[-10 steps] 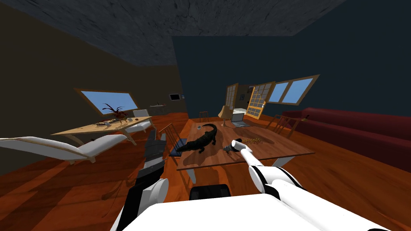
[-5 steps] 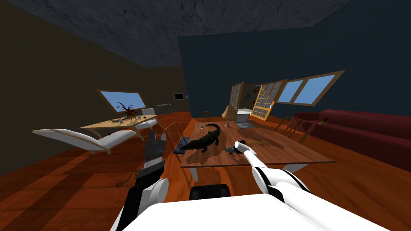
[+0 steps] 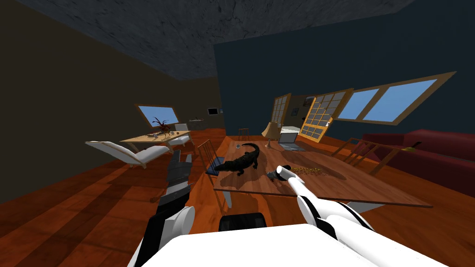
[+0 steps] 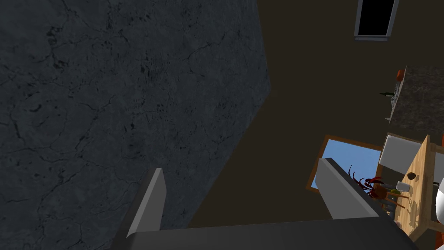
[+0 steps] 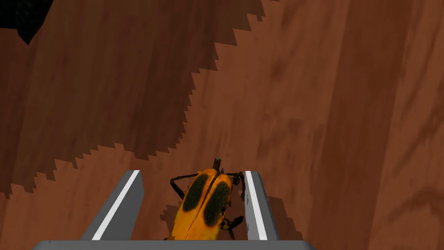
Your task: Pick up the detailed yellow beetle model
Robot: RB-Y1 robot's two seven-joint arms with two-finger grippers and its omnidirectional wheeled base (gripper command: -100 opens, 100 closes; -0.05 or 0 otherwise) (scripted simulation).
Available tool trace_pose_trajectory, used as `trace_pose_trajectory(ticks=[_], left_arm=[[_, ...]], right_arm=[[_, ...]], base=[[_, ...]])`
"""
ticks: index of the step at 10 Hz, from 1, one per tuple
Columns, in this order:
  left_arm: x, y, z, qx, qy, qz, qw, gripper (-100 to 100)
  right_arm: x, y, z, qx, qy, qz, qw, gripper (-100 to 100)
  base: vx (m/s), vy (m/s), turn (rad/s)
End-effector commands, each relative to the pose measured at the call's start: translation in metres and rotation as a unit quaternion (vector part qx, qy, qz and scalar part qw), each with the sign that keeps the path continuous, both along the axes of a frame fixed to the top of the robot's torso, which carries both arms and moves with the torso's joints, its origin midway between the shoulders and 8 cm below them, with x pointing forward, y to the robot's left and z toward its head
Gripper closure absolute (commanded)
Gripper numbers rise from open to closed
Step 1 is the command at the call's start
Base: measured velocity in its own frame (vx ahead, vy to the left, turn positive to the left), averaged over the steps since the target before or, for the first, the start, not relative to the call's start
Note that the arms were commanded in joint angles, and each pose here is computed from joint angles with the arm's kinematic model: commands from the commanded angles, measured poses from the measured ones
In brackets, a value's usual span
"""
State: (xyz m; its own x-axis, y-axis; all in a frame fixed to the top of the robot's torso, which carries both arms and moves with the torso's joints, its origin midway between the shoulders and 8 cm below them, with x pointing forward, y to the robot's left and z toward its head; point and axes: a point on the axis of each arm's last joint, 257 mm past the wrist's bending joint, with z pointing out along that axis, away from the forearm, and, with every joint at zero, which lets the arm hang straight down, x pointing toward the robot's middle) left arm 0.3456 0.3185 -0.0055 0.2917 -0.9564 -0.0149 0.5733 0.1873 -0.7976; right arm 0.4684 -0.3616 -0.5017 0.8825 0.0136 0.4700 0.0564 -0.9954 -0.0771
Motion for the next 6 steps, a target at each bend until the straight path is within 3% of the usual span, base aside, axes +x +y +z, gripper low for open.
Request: trace_pose_trajectory(ticks=[1,4,5,6], left_arm=[[0.0000,0.0000,0.0000,0.000,0.000,0.000,1.0000,0],[0.0000,0.0000,0.0000,0.000,0.000,0.000,1.0000,0],[0.0000,0.0000,0.0000,0.000,0.000,0.000,1.0000,0],[0.0000,0.0000,0.0000,0.000,0.000,0.000,1.0000,0]], right_arm=[[0.0000,0.0000,0.0000,0.000,0.000,0.000,1.0000,100],[0.0001,0.0012,-0.0001,0.001,0.000,0.000,1.0000,100],[0.0000,0.0012,-0.0001,0.001,0.000,0.000,1.0000,0],[-0.0022,-0.0081,-0.0014,0.001,0.000,-0.007,1.0000,100]], base=[[0.000,0.000,0.000],[0.000,0.000,0.000],[0.000,0.000,0.000],[0.005,0.006,-0.004]])
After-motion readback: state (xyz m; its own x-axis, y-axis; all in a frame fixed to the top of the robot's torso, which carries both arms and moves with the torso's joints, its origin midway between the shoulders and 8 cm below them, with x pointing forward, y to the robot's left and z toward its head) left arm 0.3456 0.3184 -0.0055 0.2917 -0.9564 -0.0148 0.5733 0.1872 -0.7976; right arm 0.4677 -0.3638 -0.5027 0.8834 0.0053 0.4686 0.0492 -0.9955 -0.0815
